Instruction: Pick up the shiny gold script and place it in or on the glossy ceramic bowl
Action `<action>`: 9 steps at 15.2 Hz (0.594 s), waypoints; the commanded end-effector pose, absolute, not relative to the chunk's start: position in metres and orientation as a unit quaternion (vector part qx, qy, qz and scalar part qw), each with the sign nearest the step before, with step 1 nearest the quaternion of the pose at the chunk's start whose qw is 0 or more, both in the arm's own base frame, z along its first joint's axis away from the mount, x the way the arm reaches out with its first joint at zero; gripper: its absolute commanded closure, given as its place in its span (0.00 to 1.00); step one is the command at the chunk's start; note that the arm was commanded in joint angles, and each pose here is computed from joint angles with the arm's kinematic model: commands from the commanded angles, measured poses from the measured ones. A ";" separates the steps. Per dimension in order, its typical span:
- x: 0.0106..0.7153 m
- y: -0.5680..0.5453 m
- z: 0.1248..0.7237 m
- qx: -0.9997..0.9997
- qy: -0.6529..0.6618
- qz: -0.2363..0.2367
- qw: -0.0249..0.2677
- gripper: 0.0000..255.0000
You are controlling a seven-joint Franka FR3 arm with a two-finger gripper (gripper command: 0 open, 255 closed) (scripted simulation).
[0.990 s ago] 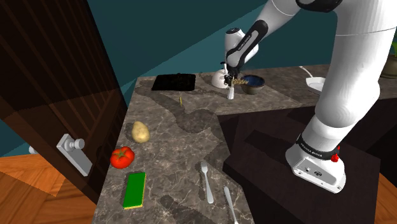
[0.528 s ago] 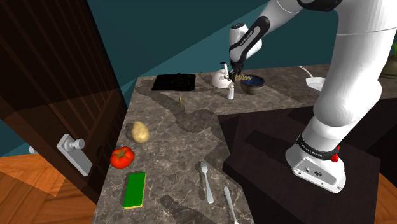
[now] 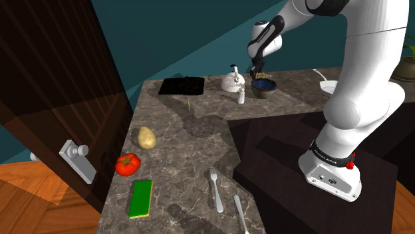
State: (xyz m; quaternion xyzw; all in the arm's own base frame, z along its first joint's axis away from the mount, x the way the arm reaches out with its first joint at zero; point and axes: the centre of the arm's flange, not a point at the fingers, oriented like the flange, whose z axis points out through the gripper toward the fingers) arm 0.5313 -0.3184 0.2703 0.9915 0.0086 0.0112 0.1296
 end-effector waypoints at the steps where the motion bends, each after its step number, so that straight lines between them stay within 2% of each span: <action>1: 0.530 -0.347 0.270 0.991 0.009 0.011 0.130 1.00; 5: 0.527 -0.401 0.271 0.991 0.009 0.011 0.130 1.00; 9: 0.527 -0.401 0.250 0.991 0.009 0.011 0.130 1.00</action>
